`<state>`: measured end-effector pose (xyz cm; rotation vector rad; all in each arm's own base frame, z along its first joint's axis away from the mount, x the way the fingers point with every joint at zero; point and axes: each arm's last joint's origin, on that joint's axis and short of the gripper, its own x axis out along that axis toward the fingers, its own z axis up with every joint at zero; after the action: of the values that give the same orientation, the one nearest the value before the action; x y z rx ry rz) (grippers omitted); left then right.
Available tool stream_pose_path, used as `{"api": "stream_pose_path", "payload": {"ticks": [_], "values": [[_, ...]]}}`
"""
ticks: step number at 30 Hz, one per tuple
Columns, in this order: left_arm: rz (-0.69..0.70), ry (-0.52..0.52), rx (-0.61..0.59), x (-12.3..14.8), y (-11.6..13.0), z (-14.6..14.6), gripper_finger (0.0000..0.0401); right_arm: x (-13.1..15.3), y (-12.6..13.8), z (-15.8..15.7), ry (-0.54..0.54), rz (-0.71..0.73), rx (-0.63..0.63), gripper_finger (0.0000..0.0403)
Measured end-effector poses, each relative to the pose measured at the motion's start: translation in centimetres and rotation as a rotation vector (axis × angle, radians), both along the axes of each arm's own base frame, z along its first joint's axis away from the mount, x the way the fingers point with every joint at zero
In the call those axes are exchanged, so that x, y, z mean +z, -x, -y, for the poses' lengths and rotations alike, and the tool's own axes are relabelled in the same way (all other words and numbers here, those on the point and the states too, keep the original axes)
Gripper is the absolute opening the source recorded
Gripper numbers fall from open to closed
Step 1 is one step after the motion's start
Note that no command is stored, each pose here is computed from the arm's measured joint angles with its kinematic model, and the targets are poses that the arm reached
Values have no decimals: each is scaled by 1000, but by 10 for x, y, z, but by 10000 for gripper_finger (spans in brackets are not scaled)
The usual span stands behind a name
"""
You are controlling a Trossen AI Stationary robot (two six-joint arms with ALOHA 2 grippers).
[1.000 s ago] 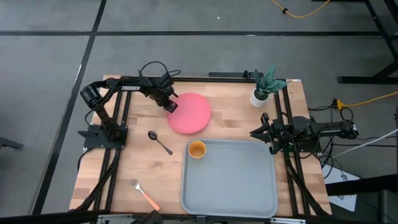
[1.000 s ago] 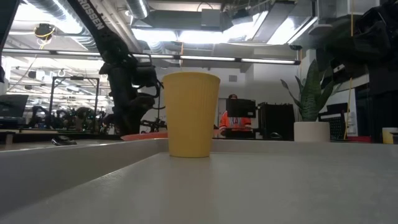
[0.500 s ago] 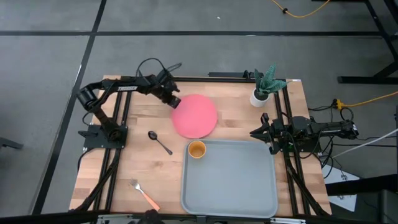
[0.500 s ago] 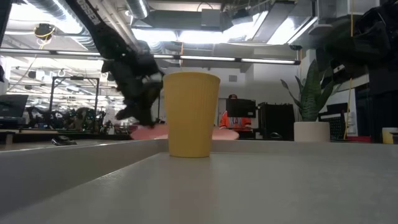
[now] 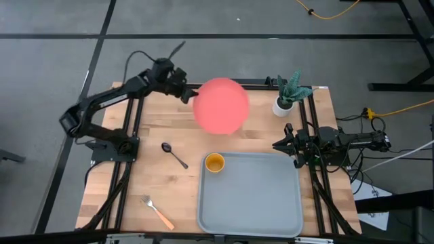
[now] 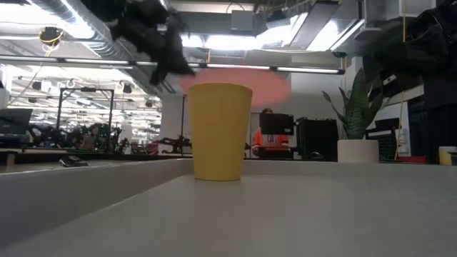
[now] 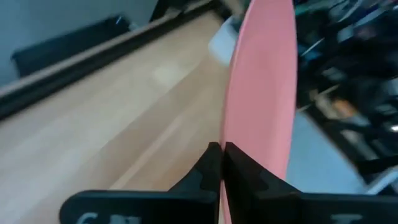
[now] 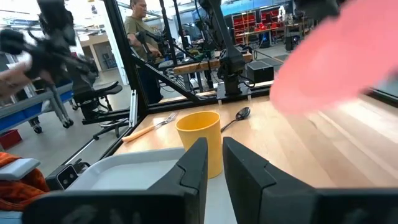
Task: Pick and place plate/cup/fork/spoon on tray
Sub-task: Put the pink plate on the light blue serving tray to the bottom right of the yellow cup
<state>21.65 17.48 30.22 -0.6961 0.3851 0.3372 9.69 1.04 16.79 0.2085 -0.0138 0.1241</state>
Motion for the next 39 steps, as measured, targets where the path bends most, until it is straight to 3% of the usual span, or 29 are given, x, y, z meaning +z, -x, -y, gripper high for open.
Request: {"api": "stream_pose_path", "payload": {"ticks": [7,15,23,31,39], "values": [[160,-2,-140,51,-8,48,0,1,0,0,2,12,-1,56],[161,65,-329,56,-36,127,0,3,0,1,2,28,-34,56],[177,35,-462,34,-82,198,0,5,1,9,-15,48,-304,56],[134,45,-564,-17,-128,240,0,5,1,9,-21,54,-315,56],[78,107,-568,-56,-150,258,0,7,1,9,-24,67,-315,56]]}}
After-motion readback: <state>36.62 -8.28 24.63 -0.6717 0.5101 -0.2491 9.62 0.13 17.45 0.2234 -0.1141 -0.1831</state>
